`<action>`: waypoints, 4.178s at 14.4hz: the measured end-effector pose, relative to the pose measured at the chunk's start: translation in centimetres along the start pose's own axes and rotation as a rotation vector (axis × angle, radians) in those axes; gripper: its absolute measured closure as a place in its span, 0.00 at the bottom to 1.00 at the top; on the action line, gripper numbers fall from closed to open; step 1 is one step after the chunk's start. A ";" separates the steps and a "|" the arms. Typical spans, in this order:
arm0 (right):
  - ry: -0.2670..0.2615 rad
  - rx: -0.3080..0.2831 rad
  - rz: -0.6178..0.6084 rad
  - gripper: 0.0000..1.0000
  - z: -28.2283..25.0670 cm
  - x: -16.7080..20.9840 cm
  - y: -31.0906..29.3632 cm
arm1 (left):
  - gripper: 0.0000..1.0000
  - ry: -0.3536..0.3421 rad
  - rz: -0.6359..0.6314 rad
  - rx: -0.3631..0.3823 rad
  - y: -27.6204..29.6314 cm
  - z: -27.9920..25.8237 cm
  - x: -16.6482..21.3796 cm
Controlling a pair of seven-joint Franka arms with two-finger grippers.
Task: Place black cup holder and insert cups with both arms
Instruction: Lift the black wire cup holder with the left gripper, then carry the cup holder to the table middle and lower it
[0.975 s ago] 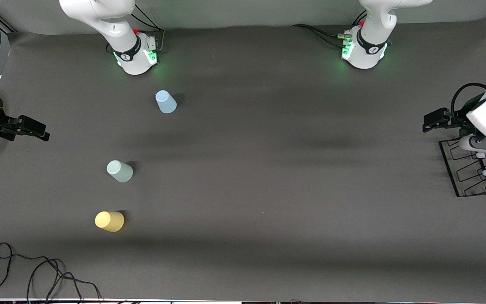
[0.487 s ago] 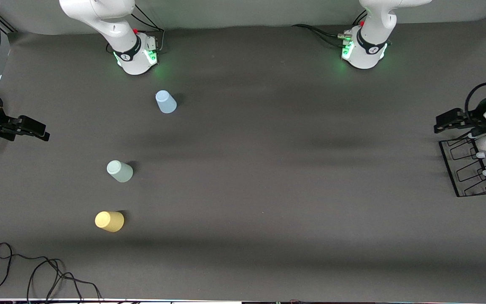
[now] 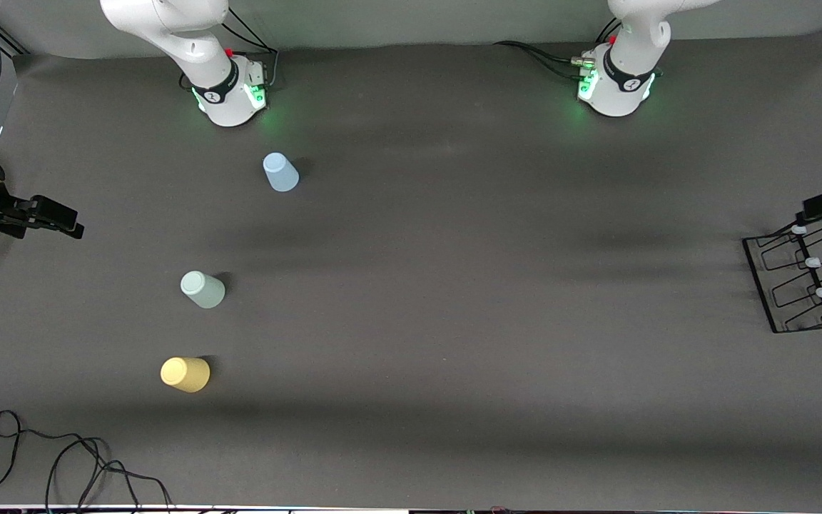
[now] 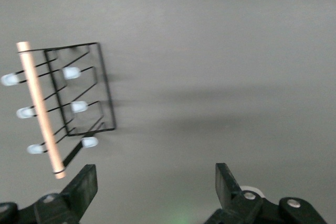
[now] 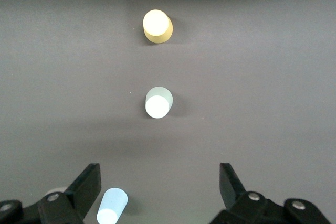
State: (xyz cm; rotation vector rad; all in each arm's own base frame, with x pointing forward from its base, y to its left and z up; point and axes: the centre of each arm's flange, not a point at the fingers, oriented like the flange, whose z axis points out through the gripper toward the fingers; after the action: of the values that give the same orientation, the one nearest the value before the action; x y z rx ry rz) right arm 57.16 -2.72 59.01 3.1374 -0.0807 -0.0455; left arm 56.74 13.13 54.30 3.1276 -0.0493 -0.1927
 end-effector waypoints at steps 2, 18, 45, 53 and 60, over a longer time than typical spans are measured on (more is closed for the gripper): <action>0.000 0.000 0.000 0.00 0.0 0.0 0.0 | 0.00 -0.002 0.007 0.001 -2.8 1.3 0.2; 0.001 0.000 0.001 0.00 0.0 0.0 0.0 | 0.09 -0.036 -0.016 -0.050 -19.3 20.2 2.8; 0.001 0.001 0.001 0.00 0.0 0.0 0.0 | 0.84 -0.065 0.032 -0.072 30.7 13.7 10.3; 0.001 0.002 0.001 0.00 0.0 0.0 0.0 | 0.84 -0.010 -0.074 -0.073 50.4 15.2 6.5; 0.001 0.003 0.005 0.00 0.0 0.0 0.2 | 0.84 0.009 -0.060 -0.083 58.3 17.3 3.3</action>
State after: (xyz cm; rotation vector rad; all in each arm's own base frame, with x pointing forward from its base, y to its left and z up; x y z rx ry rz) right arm 57.16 -2.94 59.01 3.1398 -0.0881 -0.0445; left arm 56.06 -45.30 37.27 3.0489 0.0520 -0.1759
